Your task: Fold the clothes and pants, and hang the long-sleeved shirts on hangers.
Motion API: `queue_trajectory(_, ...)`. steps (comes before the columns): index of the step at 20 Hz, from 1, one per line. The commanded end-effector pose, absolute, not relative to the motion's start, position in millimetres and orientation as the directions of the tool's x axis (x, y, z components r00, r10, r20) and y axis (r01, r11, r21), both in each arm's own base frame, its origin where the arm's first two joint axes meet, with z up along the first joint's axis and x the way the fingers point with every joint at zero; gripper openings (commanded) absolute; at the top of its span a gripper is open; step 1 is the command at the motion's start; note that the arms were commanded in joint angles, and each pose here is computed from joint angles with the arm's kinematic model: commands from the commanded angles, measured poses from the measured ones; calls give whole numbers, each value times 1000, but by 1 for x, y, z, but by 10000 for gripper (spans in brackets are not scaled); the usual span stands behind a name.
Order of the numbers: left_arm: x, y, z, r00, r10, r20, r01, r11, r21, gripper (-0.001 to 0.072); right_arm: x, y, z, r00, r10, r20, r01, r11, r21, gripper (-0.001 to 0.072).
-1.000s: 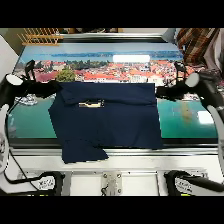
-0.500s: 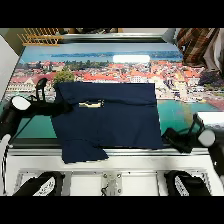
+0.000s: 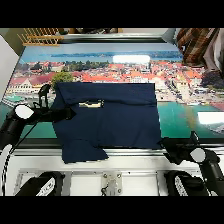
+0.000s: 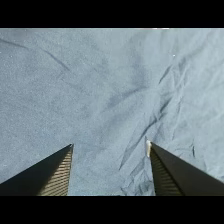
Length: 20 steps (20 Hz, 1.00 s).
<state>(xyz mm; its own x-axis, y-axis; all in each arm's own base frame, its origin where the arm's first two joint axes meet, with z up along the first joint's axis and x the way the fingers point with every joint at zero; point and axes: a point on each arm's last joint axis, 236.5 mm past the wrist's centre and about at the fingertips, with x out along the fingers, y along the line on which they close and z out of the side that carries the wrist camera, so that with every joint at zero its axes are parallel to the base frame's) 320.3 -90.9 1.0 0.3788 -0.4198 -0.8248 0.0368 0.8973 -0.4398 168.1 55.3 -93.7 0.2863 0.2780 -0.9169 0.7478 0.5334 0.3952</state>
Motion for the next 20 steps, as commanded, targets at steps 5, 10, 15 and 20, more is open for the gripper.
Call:
queue_trajectory(5,320,-91,1,381,-419,-824,39,898,-438,488,184,62,-110,286,312,-906,721,553,418,615)
queue_trajectory(10,320,-91,1,381,-419,-824,39,898,-439,489,183,64,-113,272,320,-908,721,556,412,614)
queue_trajectory(15,320,-91,1,381,-419,-824,39,898,-439,489,185,62,-115,277,315,-908,710,569,414,613)
queue_trajectory(20,320,-91,1,380,-419,-825,37,898,-439,488,184,63,-118,263,317,-911,679,610,409,83)
